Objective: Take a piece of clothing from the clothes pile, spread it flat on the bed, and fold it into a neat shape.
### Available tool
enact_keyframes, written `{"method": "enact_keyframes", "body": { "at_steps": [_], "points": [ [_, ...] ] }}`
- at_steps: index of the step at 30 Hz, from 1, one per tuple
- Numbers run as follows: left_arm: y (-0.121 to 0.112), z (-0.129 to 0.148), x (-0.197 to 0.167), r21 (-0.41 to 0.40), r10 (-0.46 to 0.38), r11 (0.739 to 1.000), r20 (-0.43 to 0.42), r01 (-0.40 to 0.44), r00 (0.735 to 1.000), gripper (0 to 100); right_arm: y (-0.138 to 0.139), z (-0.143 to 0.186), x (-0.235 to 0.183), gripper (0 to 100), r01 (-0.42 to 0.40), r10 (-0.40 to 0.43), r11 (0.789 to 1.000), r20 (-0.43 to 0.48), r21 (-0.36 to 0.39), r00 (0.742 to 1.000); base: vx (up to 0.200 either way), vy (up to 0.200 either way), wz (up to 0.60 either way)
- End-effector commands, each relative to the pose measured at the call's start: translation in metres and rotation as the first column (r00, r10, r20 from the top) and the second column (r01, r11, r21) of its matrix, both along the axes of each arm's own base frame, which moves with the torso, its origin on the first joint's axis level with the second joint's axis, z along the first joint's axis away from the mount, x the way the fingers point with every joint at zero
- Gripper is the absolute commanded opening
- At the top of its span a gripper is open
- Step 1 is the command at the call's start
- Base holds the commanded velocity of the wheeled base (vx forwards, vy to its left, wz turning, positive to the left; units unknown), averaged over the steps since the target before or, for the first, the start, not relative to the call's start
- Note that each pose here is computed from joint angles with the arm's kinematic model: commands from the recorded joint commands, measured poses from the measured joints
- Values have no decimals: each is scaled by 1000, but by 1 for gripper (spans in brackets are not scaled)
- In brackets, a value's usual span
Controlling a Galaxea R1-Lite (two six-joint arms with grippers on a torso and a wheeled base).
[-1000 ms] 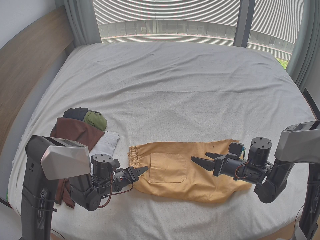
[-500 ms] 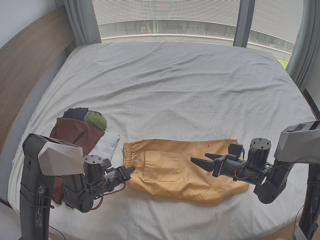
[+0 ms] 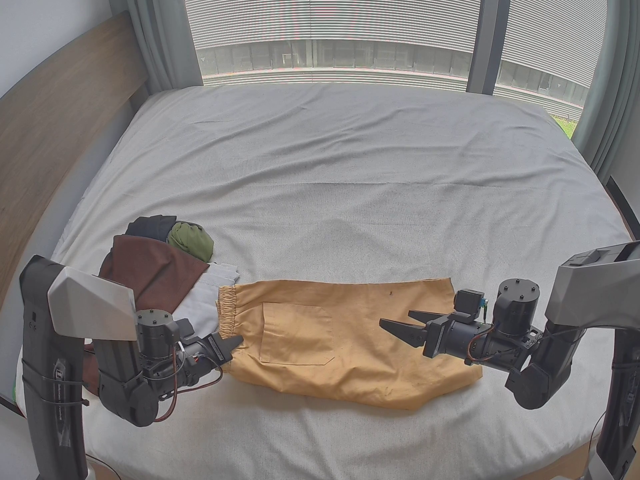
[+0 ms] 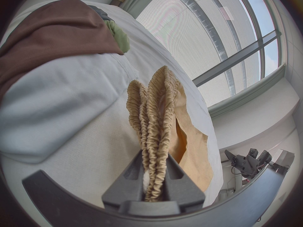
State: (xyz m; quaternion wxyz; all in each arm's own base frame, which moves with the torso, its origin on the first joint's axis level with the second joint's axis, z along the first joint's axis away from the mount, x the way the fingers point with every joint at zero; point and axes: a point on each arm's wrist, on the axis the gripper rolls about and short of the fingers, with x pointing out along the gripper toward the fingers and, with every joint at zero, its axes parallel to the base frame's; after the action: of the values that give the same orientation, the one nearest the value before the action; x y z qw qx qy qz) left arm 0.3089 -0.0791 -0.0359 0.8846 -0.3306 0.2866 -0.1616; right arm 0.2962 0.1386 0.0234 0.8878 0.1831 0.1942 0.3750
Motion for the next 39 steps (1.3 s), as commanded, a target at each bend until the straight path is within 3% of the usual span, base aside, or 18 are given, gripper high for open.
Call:
{"method": "enact_keyframes", "body": {
  "at_steps": [1, 11, 20, 29, 39],
  "points": [
    [10, 10, -5, -1, 20, 1000, 8, -20, 1000, 0, 1, -1, 0, 100, -2, 2, 1000, -4, -2, 1000, 0, 0, 0],
    [38, 11, -11, 55, 26, 998, 16, -27, 1000, 0, 2, -5, 0, 100, -4, 4, 1000, -12, -5, 1000, 0, 0, 0],
    [44, 21, -14, 47, 33, 998, 36, -35, 999, 0, 6, -5, -2, 100, -19, 19, 1000, -12, -5, 1000, 0, 0, 0],
    [16, 39, -13, 35, -50, 998, 105, 46, 993, 0, 6, -4, -3, 100, -22, 22, 1000, -11, -4, 1000, 0, 0, 0],
    [-31, 49, -3, 31, -141, 990, 198, 138, 970, 0, 1, 2, 0, 100, -5, 5, 1000, 8, 5, 1000, 0, 0, 0]
  ]
}}
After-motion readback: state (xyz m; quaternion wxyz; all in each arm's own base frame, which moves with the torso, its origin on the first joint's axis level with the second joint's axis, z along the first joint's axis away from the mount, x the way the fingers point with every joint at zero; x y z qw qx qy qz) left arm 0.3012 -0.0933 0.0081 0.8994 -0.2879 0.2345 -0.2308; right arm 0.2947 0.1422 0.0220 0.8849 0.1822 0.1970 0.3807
